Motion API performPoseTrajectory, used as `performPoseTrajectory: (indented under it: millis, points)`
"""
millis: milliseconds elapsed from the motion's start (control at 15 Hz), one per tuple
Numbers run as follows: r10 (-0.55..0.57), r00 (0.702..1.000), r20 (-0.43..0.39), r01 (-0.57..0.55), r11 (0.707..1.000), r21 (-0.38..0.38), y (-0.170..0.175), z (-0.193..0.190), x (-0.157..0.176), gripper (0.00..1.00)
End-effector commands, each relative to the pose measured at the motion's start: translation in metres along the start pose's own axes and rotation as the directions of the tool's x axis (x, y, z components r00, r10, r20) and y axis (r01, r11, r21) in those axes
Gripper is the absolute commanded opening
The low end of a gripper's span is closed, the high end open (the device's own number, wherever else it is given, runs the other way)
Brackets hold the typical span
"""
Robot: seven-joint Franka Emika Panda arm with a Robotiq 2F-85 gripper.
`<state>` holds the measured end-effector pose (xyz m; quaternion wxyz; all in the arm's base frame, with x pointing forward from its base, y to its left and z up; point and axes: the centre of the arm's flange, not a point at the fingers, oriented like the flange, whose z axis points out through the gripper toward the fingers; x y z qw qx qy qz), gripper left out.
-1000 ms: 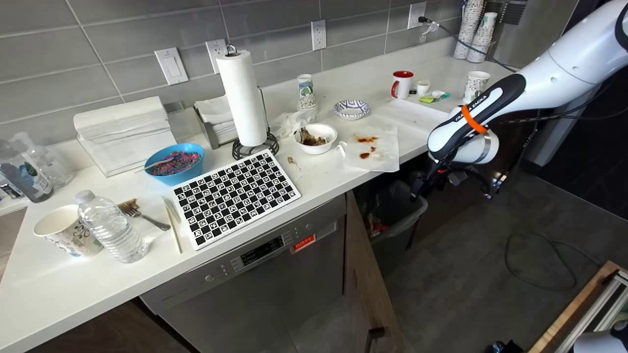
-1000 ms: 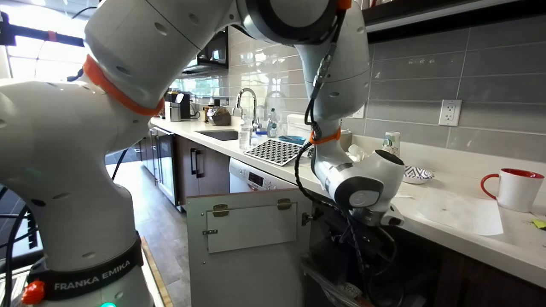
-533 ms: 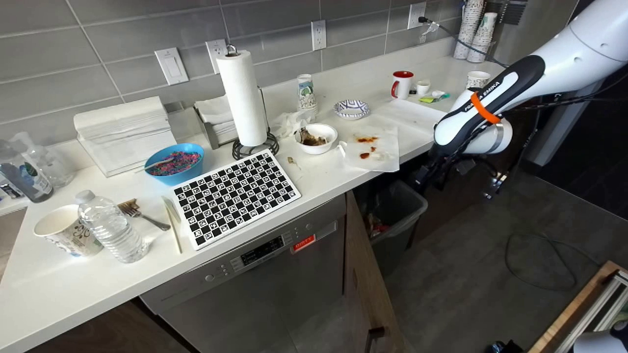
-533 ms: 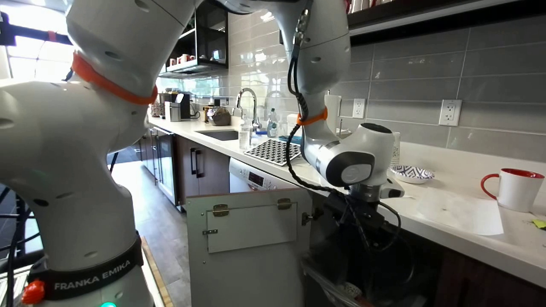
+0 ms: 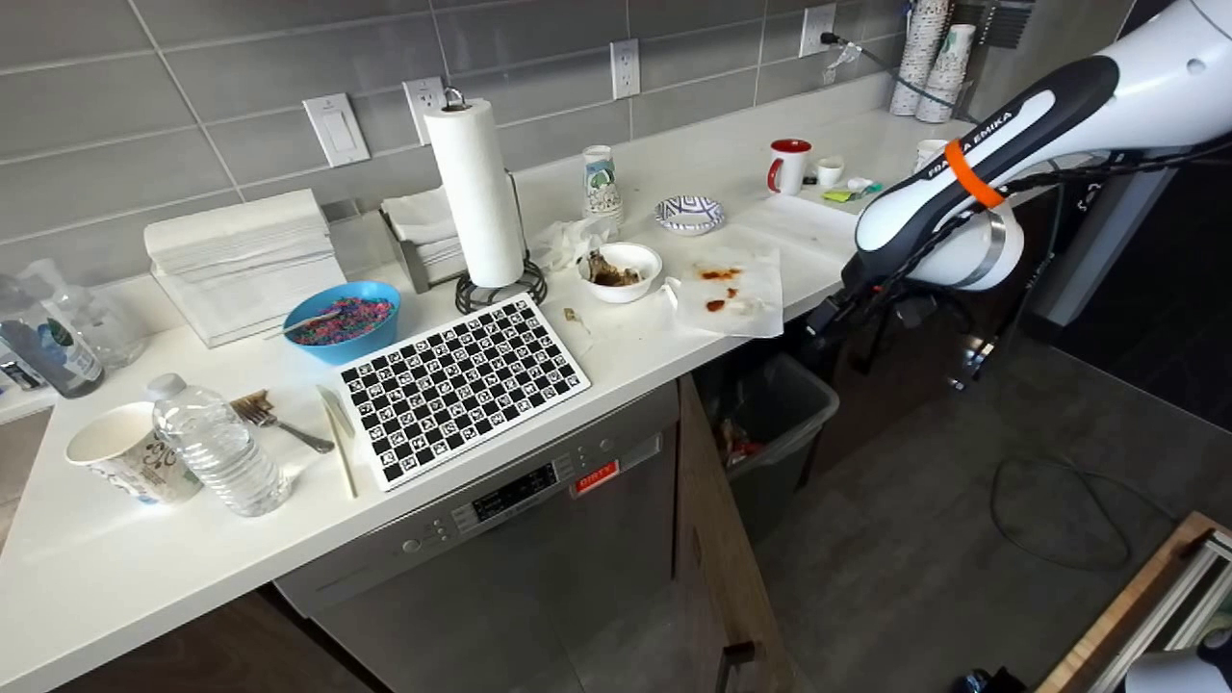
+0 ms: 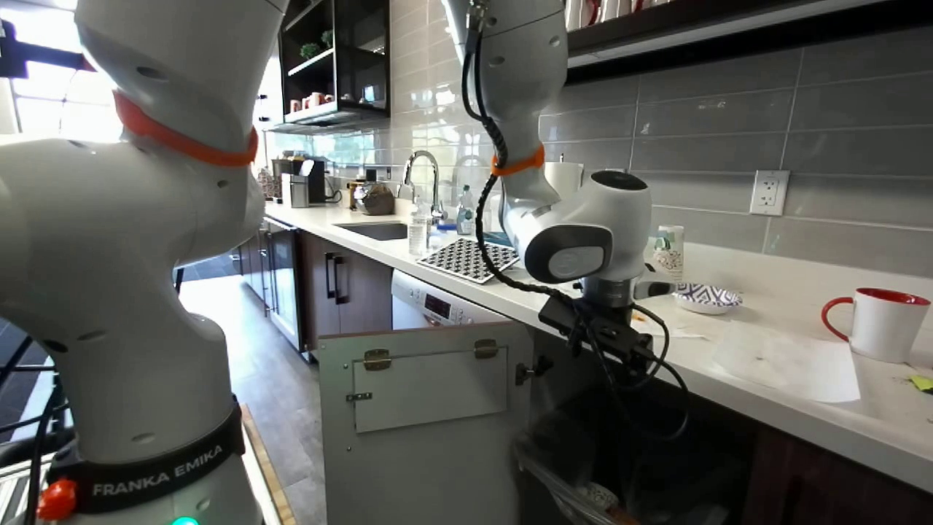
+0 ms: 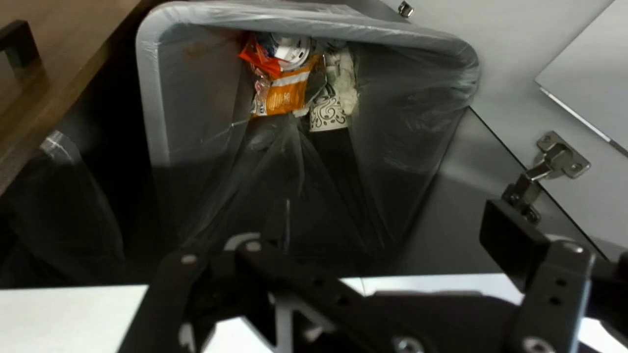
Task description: Put the white item in the bin
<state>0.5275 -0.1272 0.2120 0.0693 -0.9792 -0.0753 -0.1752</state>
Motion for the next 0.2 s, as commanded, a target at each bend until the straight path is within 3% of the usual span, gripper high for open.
performPoseTrajectory:
  millis: [0,133]
  points:
    - [0.000,1.000,-0.014,0.000,1.000,-0.001,-0.0020,-0.0050,0.0008,1.00]
    - [-0.002,1.000,-0.020,0.002,1.000,-0.004,-0.0034,-0.0103,0.0003,1.00]
